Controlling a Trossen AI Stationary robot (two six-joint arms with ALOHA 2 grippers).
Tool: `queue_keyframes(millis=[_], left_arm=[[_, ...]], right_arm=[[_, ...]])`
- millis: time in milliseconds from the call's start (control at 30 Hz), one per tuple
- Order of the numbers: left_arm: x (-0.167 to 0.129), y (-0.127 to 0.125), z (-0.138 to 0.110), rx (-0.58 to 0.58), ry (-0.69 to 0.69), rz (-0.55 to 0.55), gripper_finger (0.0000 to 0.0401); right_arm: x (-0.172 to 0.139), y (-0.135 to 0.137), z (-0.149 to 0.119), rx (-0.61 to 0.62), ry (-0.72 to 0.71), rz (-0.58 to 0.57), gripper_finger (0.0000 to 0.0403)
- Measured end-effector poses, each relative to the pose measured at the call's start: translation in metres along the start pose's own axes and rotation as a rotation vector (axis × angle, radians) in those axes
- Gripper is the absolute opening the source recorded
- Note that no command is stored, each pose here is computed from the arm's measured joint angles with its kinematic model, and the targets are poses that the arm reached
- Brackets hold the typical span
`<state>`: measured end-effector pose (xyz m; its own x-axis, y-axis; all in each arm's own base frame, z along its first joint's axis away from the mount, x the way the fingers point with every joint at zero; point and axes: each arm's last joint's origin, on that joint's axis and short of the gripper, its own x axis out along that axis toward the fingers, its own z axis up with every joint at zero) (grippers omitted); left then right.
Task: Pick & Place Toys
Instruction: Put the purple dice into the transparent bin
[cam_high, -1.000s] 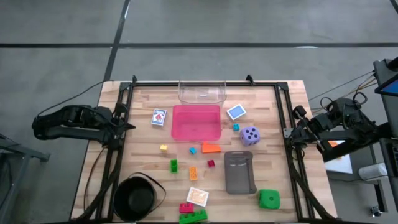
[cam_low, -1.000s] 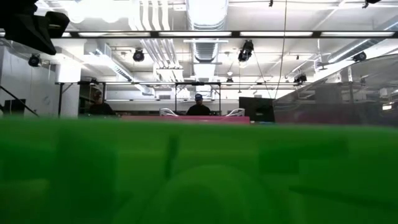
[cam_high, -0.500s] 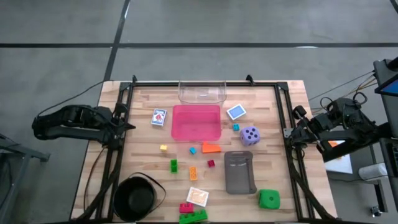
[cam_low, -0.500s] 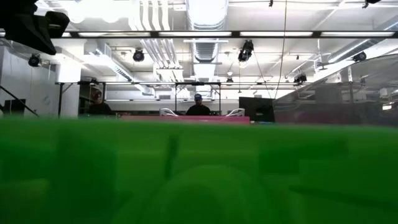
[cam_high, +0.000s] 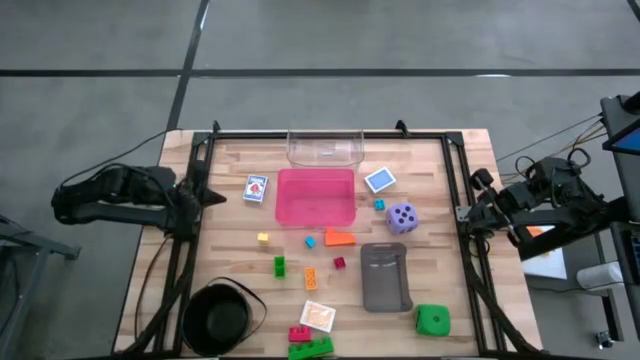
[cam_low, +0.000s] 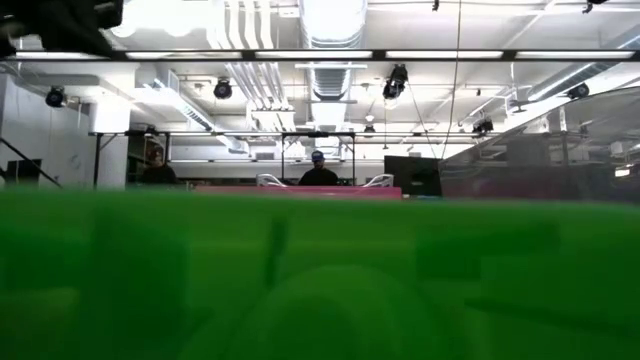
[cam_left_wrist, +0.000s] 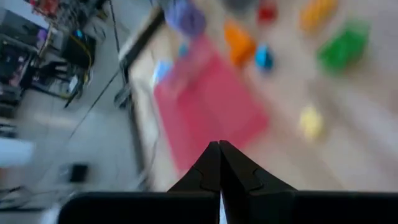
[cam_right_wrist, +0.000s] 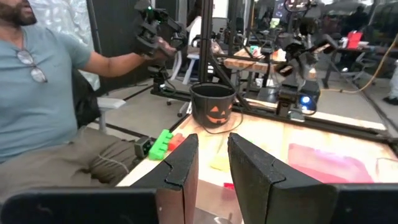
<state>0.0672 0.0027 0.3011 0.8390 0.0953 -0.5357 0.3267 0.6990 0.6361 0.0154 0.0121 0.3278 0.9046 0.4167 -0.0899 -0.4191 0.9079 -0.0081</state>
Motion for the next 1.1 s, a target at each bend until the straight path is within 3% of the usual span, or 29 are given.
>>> queue_keyframes(millis=[100,200,267,733,867,1100], left_arm=[[0.002,0.009,0.012,-0.288,-0.146,0.021,0.0001],[0.003,0.019,0.022,-0.691,-0.255,0.064,0.0001],[0.003,0.022,0.024,-0.838,-0.292,0.06,0.0001],[0.004,0.019,0.021,-0.806,-0.246,0.054,0.0001],[0.004,0.019,0.021,-0.807,-0.246,0.054,0.0001],[0.004,0.019,0.021,-0.807,-0.246,0.053,0.0001]], right_arm=[[0.0,0.0,0.001,-0.005,-0.006,-0.003,0.009],[0.0,0.0,0.002,-0.007,-0.018,-0.003,0.009],[0.0,0.0,0.002,0.002,-0.018,-0.003,0.009],[0.0,-0.001,0.011,0.009,-0.102,-0.014,0.009],[0.001,-0.004,0.014,0.002,-0.13,-0.089,0.009],[0.012,-0.016,0.016,0.032,-0.086,-0.322,0.009]])
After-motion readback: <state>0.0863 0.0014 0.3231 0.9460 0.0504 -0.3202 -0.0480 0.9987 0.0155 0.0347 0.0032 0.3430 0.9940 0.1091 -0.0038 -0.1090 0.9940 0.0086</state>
